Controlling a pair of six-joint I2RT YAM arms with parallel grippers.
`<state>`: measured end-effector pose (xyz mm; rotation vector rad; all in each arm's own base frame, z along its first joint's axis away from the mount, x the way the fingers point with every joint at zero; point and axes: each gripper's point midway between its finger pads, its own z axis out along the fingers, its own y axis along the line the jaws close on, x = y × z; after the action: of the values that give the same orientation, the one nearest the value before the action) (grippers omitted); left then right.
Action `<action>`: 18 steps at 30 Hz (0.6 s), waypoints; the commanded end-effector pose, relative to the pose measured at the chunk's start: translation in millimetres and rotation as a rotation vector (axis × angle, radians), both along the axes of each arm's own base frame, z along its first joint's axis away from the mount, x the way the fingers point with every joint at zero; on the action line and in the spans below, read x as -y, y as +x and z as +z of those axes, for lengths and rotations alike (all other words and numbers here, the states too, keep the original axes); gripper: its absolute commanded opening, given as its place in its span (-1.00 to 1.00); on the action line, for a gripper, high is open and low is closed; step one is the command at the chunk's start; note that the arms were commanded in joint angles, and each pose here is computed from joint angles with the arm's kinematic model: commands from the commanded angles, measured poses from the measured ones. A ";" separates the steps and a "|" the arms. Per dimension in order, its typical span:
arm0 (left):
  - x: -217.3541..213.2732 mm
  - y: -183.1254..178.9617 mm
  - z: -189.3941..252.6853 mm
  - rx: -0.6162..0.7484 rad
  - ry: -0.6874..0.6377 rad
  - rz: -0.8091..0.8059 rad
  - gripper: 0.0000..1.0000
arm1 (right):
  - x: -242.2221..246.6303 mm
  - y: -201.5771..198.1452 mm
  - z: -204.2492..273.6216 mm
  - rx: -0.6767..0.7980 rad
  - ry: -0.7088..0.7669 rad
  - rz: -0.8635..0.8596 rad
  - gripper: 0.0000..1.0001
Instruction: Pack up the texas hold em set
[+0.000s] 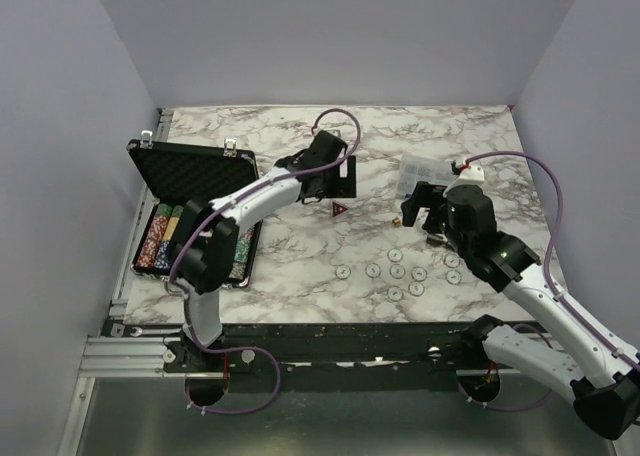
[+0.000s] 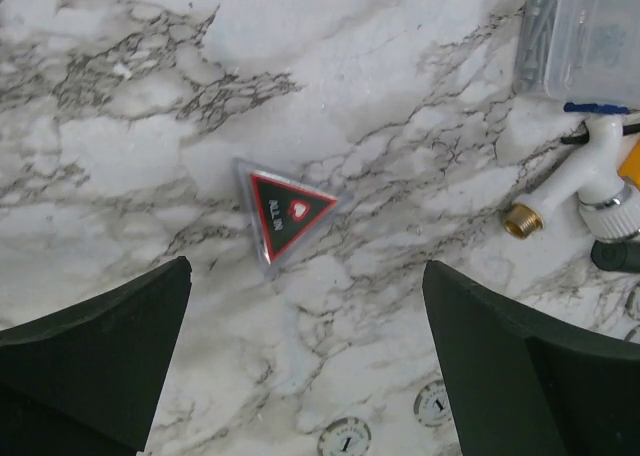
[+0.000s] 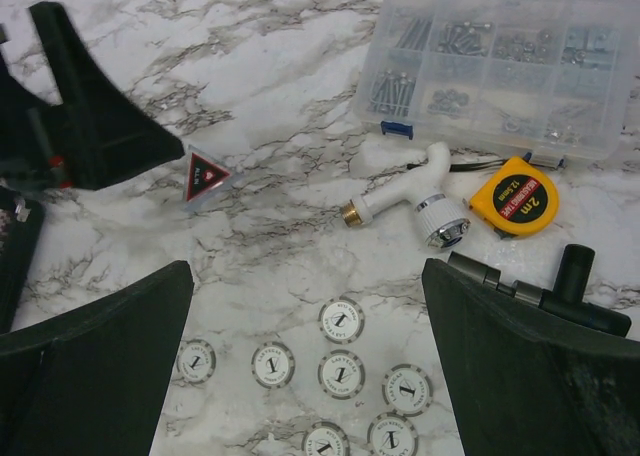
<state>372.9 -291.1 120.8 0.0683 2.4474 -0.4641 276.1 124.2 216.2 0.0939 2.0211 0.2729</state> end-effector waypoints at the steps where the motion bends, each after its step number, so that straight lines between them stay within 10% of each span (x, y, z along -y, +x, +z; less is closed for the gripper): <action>1: 28.7 13.1 -25.1 -0.106 0.073 -0.114 0.97 | 13.4 -3.6 8.3 0.028 -0.020 -0.045 1.00; 18: 35.8 23.7 -56.8 -0.192 0.182 0.013 0.97 | 15.0 -3.4 8.4 0.033 -0.020 -0.054 1.00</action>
<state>396.6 -340.3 69.4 0.1720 2.6517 -0.3753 273.5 113.8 226.5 0.1273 1.9809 0.2487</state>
